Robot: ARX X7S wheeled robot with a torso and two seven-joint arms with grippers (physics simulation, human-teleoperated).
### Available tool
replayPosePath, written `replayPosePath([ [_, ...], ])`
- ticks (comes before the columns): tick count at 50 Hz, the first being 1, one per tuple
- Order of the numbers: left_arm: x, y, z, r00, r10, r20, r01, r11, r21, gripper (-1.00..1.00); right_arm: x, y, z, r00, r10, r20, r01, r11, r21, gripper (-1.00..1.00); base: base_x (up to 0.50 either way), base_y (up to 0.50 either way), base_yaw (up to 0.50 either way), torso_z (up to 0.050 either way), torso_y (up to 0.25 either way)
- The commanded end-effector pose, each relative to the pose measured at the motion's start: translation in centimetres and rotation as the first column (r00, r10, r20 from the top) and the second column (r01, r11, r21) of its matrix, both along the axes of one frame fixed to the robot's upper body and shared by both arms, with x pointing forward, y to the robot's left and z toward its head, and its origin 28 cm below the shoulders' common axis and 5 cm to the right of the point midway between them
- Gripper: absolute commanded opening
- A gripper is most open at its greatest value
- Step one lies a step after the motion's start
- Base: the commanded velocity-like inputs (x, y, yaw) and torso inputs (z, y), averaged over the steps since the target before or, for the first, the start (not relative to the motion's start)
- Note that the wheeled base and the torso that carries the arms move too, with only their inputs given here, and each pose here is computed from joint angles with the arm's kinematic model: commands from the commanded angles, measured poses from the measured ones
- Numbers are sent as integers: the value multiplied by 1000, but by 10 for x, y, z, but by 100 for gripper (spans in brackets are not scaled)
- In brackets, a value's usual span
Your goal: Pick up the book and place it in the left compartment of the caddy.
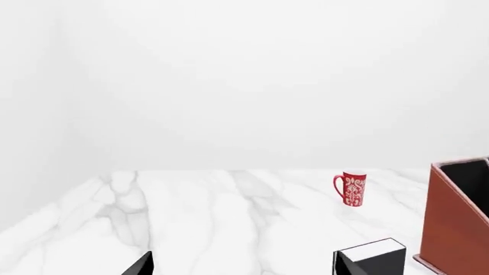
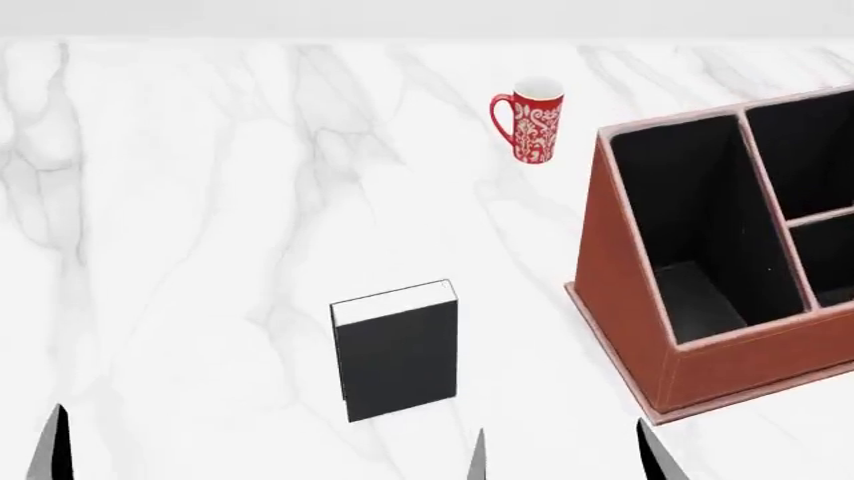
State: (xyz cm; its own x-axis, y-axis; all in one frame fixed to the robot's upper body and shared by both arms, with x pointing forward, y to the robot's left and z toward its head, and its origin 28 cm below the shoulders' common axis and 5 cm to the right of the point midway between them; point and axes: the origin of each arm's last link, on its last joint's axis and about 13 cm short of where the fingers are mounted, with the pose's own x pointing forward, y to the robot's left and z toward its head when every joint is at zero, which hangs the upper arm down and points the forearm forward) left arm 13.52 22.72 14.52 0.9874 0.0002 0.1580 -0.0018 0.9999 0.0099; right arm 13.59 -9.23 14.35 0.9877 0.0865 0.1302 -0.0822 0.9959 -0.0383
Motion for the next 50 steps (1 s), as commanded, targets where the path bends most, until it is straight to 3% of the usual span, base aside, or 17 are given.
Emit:
replayPosePath([
  [1, -3, 0, 2, 1000, -7, 9, 7, 1000, 0, 100, -4, -1, 3, 1000, 7, 3, -7, 1000, 3, 100, 500, 0, 0, 0, 0],
  [22, -3, 0, 3, 1000, -11, 11, 11, 1000, -3, 100, -2, -2, 3, 1000, -5, 1, 5, 1000, 6, 100, 111, -453, 0, 0, 0],
  [24, -2, 0, 3, 1000, -8, 12, 8, 1000, -6, 100, -2, -2, 3, 1000, -6, 7, 6, 999, 35, 100, 29, -109, 0, 0, 0],
  [27, -3, 0, 3, 1000, -9, 14, 9, 1000, -6, 100, 0, -1, 4, 999, -37, 3, 37, 999, 9, 100, 0, 0, 0, 0, 0],
  [28, -5, 0, 4, 1000, -17, 20, 17, 1000, -10, 100, -5, 0, 7, 1000, 23, 22, -24, 999, 45, 100, 0, 0, 0, 0, 0],
  [33, -5, 0, 5, 1000, -19, 20, 19, 1000, -10, 100, -7, 0, 8, 998, 49, 33, -51, 997, 58, 100, 28, 0, 0, 0, 0],
  [50, -7, 1, 7, 999, -16, 30, 17, 1000, -15, 100, -7, 0, 7, 997, 52, 50, -55, 997, 59, 100, 498, 0, 0, 0, 1],
])
